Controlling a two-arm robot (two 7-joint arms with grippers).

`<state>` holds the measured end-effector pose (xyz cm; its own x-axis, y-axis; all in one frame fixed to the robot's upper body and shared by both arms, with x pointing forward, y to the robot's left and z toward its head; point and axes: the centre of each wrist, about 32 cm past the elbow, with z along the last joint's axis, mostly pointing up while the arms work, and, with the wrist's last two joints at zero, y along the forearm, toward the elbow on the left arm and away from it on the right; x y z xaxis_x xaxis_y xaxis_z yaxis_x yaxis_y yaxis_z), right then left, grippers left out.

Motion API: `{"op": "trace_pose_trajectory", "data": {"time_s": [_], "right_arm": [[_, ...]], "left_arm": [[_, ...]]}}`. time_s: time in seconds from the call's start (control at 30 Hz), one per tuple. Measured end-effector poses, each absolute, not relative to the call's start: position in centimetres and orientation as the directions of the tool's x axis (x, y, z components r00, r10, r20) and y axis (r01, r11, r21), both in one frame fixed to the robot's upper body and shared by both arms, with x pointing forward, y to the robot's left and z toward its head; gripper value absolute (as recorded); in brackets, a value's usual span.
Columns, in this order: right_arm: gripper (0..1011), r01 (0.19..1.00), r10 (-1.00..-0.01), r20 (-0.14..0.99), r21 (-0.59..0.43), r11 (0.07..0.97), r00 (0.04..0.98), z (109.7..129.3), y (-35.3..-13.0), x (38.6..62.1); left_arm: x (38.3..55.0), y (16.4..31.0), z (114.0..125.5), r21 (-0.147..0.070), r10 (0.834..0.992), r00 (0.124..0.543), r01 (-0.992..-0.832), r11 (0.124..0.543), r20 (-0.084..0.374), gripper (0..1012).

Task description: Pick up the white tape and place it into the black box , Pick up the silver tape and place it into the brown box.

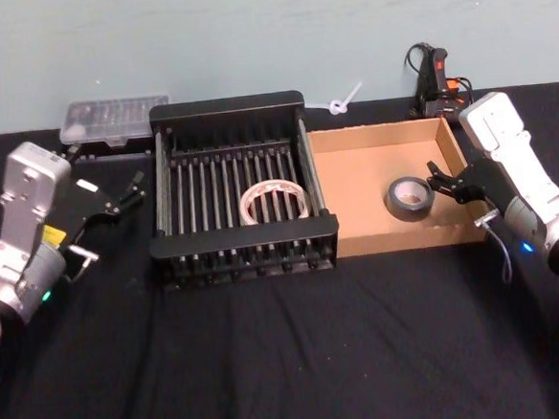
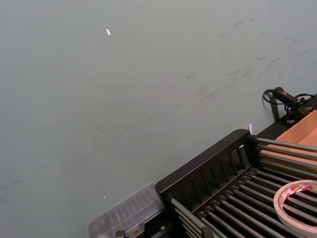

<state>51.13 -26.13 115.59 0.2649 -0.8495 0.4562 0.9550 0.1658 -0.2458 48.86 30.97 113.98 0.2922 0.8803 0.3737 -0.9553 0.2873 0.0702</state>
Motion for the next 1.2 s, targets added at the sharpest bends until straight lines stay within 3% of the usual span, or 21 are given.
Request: {"op": "trace_pose_trajectory", "data": {"time_s": [1.2], "right_arm": [[1002, 0.955, -0.85, 0.456, -0.246, 0.166, 0.265, 115.62, -26.14, 51.14]], "left_arm": [[48.86, 30.97, 113.98, 0.07, 0.88, 0.292, -0.955, 0.287, 0.374, 1001]]}}
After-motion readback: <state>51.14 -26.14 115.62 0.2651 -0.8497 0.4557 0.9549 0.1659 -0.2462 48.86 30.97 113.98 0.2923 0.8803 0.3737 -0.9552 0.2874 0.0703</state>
